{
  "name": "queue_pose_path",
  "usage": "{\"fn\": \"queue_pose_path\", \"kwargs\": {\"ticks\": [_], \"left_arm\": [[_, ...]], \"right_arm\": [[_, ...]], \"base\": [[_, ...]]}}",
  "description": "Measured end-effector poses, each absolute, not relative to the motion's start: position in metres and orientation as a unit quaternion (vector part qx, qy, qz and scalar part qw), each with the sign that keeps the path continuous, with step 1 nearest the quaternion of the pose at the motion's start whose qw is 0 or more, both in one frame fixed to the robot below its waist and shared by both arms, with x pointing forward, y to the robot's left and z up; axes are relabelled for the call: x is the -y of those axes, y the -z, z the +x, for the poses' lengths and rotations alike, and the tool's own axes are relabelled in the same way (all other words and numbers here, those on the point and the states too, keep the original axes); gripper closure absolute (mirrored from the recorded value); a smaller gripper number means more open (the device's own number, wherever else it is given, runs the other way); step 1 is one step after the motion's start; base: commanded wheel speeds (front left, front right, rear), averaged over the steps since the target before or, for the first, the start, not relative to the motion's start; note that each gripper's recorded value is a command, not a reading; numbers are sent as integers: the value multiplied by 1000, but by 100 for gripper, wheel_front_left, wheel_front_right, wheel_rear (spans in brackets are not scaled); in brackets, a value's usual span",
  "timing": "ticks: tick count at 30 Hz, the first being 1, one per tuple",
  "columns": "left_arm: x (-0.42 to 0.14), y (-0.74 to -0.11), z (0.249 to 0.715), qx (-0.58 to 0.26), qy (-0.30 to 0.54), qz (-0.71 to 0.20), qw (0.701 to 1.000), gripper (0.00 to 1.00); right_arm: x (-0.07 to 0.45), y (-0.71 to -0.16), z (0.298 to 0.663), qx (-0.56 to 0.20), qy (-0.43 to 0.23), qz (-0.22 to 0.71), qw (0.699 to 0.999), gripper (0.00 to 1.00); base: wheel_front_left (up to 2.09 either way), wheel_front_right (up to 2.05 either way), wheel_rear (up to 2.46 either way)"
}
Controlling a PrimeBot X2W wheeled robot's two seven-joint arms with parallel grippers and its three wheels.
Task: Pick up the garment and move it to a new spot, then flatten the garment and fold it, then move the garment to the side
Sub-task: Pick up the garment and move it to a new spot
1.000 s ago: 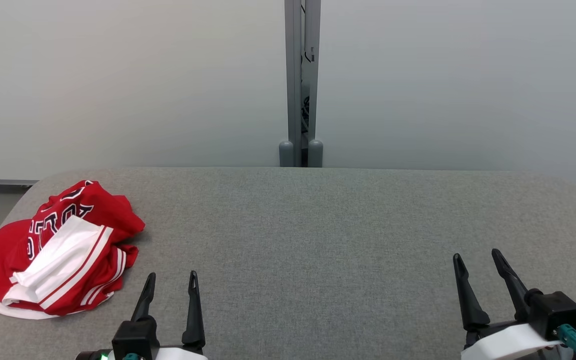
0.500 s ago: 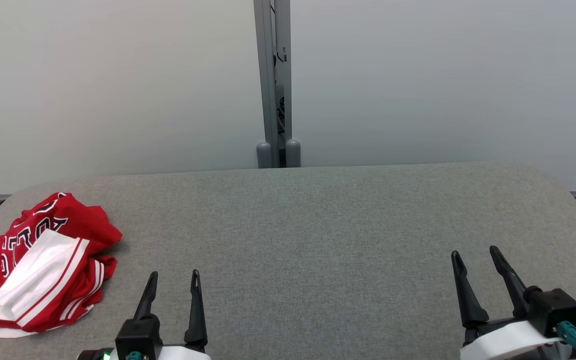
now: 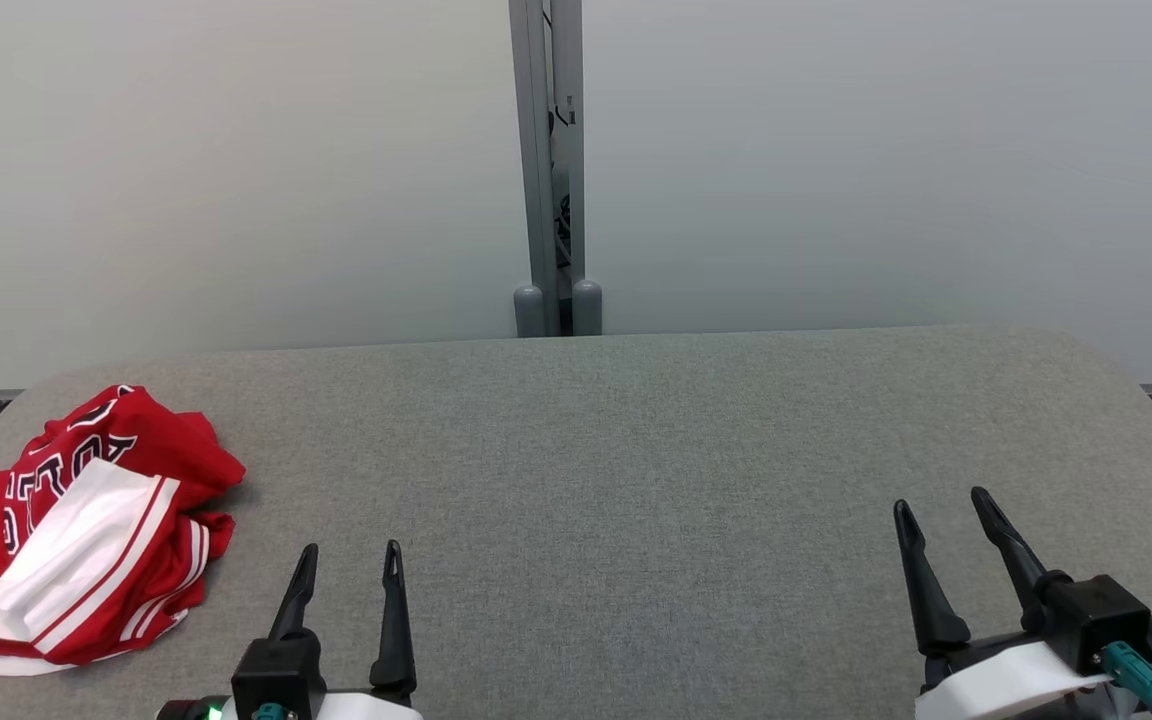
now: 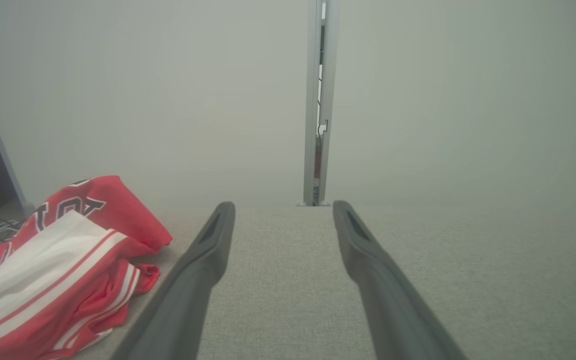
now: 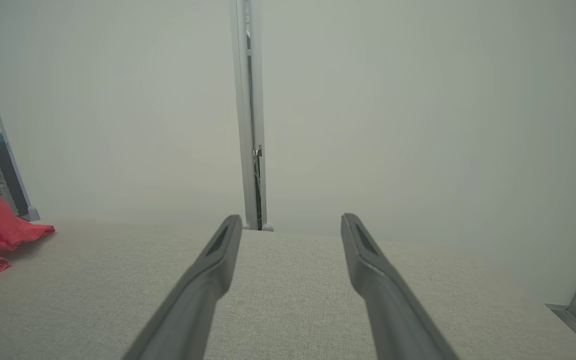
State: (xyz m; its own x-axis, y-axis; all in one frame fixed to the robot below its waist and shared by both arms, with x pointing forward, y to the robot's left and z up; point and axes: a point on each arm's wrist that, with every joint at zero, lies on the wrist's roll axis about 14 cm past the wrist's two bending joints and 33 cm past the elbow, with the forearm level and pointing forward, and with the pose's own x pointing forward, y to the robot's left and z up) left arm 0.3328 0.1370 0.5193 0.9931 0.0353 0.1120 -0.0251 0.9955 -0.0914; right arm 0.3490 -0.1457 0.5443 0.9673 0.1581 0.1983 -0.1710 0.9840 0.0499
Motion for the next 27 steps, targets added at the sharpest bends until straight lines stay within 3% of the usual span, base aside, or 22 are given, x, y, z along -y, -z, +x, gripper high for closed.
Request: {"fn": "queue_pose_path", "kwargs": {"ticks": [27], "left_arm": [[-136,-513,333,46,-13,-50,998,0]], "right_arm": [[156,-535,349,83,-66,56,993,0]], "base": [[0,0,0]]}}
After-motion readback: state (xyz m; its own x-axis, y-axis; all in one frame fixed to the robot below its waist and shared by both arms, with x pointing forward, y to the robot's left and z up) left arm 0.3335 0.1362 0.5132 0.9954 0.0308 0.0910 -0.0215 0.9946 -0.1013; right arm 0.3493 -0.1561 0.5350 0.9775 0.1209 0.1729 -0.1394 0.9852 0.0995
